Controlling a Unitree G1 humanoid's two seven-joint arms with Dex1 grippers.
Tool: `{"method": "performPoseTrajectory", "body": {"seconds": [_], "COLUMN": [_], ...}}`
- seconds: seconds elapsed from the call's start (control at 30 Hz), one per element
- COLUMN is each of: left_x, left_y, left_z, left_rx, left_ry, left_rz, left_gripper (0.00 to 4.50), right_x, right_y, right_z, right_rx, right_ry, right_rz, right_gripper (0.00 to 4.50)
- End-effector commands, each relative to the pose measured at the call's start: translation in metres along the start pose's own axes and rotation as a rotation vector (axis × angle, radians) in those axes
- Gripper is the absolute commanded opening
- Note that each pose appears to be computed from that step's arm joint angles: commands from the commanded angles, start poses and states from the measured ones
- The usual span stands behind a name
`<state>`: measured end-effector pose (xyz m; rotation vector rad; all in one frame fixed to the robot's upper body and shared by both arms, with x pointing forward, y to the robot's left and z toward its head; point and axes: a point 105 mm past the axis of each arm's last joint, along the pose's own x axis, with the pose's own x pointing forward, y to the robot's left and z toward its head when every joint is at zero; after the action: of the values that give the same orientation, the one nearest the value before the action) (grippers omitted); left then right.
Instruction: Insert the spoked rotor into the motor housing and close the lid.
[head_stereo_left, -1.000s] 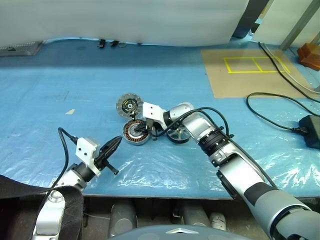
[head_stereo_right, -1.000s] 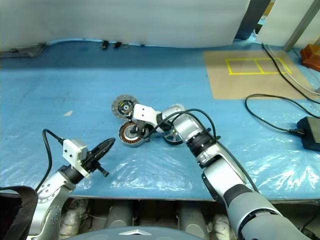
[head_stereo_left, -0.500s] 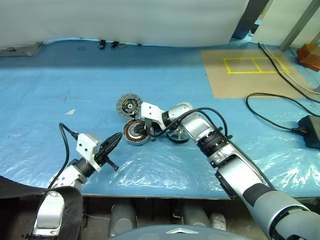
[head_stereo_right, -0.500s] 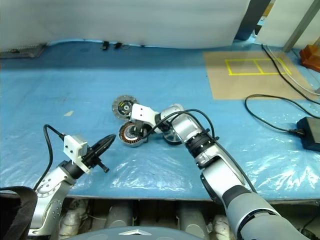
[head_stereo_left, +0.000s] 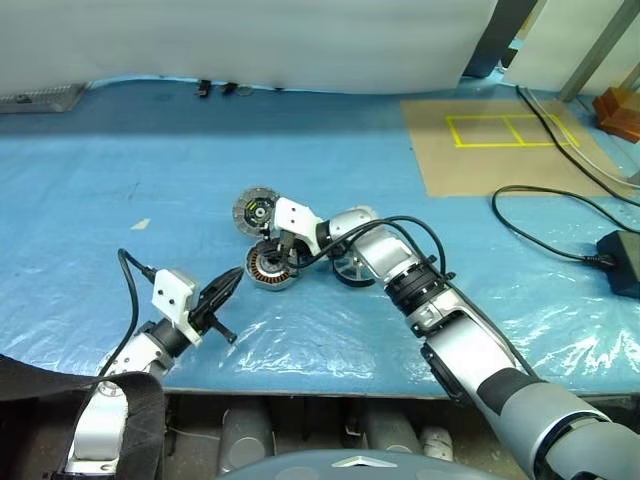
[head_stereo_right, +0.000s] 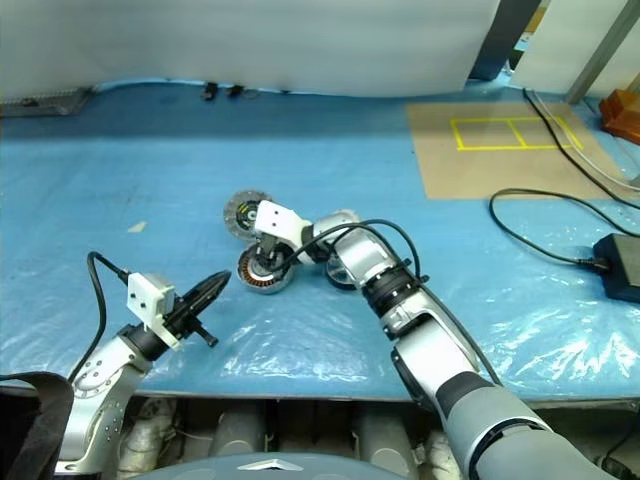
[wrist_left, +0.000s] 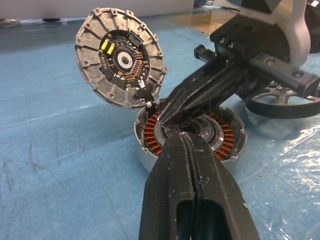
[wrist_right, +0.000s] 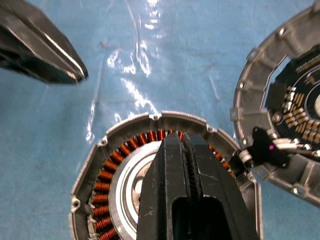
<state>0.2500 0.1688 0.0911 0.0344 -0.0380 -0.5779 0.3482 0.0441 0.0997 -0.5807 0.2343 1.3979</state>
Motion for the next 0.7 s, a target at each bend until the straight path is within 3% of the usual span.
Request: {"method": "performPoseTrajectory", "body": {"seconds": [0.03,0.17,0.5,0.7], "left_x": [-0.001,0.0,0.003,0.004], "left_y": [0.0,0.0,0.004,-0.002], "left_z": [0.013,0.013,0.018,0.023], "left_rx": [0.036,0.037,0.052,0.04], "left_ry": [-0.037,-0.035,-0.05,-0.08], "left_rz": [0.001,-0.001,0.002,-0.038], "left_gripper": [0.0,0.0,0.0,0.0], "right_x": [0.002,0.002,-0.021,-0.048], "right_y": [0.005,0.008,0.003,0.0], "right_z": [-0.009,-0.017,0.056,0.04], "right_rx": [-0.025,-0.031,0.1,0.077], "right_ry": [0.043,0.068,-0.34,-0.266], "right_rz": [0.016,0.024,0.073,0.093], "right_gripper": [0.1,0.1,0.1,0.1]}}
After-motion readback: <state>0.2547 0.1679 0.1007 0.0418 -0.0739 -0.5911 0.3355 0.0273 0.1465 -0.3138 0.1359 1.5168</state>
